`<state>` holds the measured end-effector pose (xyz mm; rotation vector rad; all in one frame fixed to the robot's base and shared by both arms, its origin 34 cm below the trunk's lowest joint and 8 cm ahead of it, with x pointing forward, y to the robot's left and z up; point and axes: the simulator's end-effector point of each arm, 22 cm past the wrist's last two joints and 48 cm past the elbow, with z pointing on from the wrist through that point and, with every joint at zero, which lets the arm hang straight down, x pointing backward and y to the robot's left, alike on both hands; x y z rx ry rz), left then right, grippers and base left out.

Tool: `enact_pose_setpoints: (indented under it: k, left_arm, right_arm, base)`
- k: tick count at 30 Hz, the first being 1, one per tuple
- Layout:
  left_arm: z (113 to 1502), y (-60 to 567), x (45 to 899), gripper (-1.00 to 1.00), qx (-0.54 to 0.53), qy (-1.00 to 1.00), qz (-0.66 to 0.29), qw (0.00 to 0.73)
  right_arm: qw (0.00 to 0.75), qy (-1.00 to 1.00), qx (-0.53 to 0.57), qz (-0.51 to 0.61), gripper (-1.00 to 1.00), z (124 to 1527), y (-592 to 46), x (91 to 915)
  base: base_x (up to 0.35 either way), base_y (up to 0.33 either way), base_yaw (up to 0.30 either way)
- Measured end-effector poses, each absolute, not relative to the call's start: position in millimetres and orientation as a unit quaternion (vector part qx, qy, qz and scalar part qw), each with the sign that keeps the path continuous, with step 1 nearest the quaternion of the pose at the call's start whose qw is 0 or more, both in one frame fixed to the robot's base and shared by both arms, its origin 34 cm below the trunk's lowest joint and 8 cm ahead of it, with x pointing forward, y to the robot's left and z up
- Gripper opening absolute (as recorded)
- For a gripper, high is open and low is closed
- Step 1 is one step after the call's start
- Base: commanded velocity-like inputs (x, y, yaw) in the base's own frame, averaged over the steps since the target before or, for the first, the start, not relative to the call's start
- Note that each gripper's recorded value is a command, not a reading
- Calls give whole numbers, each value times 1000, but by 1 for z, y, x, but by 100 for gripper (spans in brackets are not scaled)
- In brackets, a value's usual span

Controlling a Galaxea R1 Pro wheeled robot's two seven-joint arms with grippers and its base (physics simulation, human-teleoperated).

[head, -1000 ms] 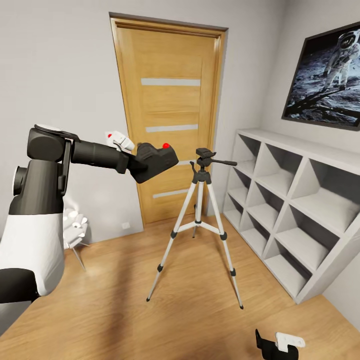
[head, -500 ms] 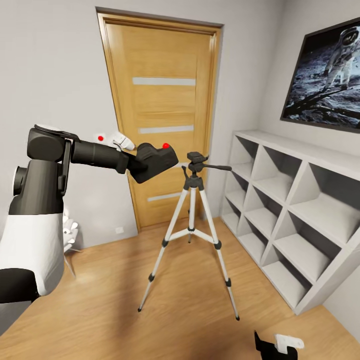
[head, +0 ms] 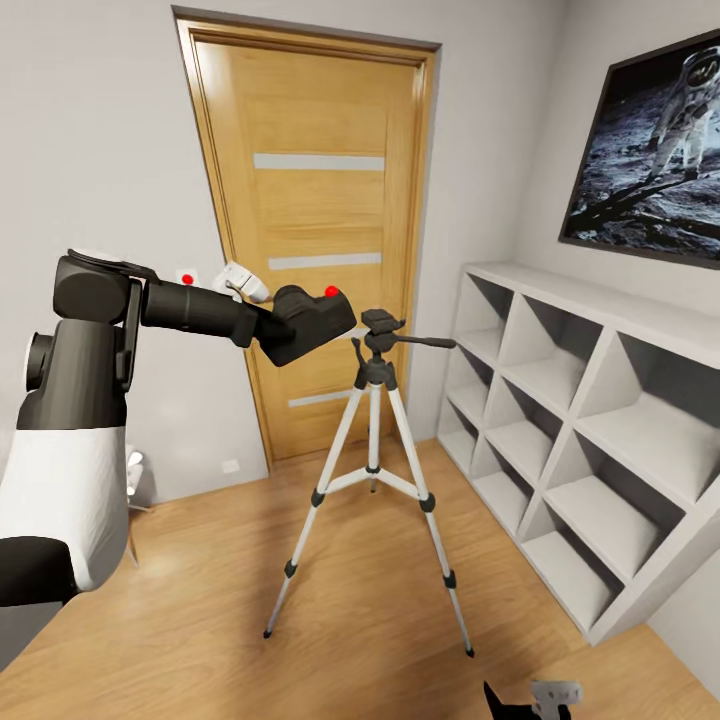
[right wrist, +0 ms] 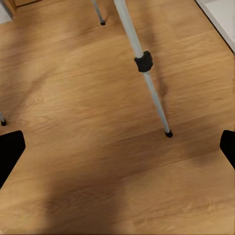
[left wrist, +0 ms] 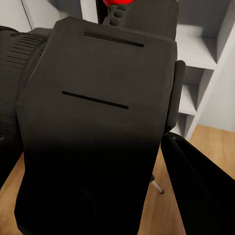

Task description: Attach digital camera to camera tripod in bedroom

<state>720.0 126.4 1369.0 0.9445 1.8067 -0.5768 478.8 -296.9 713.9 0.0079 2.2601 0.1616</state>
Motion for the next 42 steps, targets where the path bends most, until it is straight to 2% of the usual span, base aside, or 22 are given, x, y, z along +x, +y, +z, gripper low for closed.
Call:
enact_pose_setpoints:
  k: [21, 30, 42]
  left_arm:
    - [1369, 127, 720, -100, 388, 744, -237, 490]
    - [1371, 129, 720, -100, 386, 743, -238, 493]
    - [1381, 126, 714, -100, 395, 732, -229, 506]
  right_arm:
    - [421, 904, -7, 78, 100, 713, -293, 474]
    - [420, 904, -7, 79, 100, 713, -293, 473]
    - [420, 904, -7, 78, 100, 713, -293, 473]
  base:
    - [4, -2, 0]
    - [257, -192, 40]
    - [261, -211, 208]
